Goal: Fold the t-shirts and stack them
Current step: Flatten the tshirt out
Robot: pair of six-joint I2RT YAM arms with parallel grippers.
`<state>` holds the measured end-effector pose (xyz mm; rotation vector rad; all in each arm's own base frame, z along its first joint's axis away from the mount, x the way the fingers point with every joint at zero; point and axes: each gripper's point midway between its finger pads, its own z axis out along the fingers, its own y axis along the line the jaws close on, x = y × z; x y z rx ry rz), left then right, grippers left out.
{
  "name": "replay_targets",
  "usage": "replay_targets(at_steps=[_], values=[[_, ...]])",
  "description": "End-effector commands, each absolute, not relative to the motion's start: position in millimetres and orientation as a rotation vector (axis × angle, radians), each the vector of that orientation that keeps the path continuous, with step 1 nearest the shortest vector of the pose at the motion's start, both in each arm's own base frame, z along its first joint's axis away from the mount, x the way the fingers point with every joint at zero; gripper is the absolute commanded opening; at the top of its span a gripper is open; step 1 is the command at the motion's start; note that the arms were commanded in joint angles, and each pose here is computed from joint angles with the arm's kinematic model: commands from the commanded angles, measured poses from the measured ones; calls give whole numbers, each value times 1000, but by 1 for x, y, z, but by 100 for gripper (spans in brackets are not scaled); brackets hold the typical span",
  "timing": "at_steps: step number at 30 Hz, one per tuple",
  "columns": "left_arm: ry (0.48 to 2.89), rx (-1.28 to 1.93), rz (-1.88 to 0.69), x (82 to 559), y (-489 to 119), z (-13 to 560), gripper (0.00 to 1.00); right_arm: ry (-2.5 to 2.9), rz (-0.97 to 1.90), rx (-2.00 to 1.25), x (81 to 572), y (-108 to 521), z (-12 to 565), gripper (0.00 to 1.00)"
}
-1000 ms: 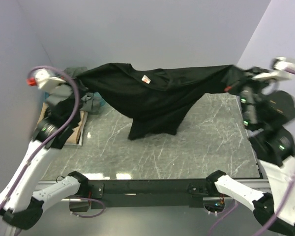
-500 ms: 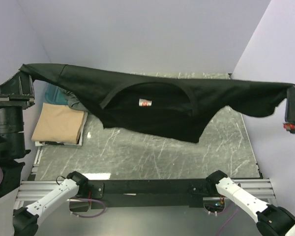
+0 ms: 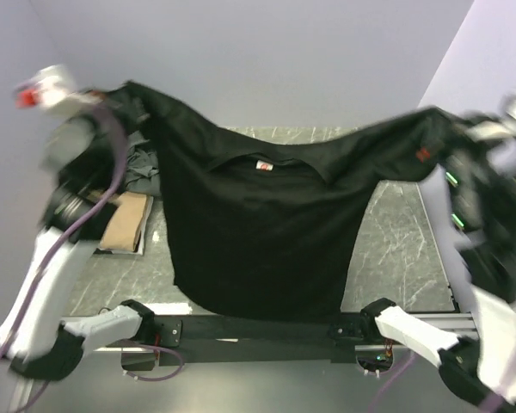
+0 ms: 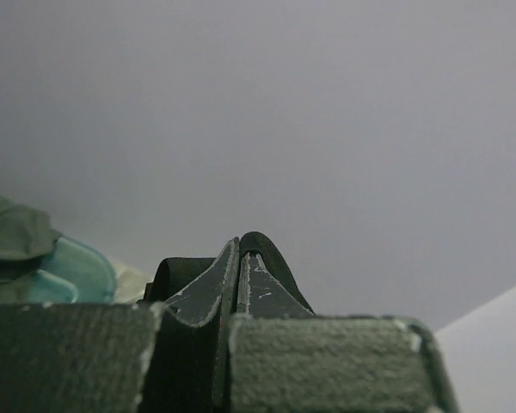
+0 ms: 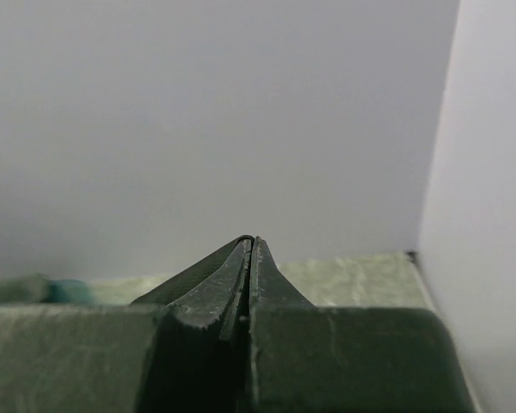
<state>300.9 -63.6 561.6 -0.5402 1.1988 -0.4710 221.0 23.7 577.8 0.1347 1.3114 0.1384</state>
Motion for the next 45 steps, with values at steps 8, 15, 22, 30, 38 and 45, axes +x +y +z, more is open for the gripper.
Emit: replay_targets(at_steps=[8, 15, 22, 30, 38, 45], values=[[1295, -464, -494, 444, -84, 568, 1, 1369, 50, 103, 352, 7, 599, 0], [1299, -438, -505, 432, -83, 564, 1, 1397, 61, 131, 343, -13, 581, 0], [1486, -467, -504, 400, -80, 442, 1, 1541, 89, 185, 319, -21, 480, 0], [1971, -644, -471, 359, -90, 216, 1, 1934, 261, 390, 289, -1, 287, 0], [2187, -796, -392, 289, -79, 113, 1, 2271, 126, 638, 248, -16, 157, 2], [2207, -797, -382, 282, -92, 122, 83, 2311, -12, 761, 245, -35, 142, 51]])
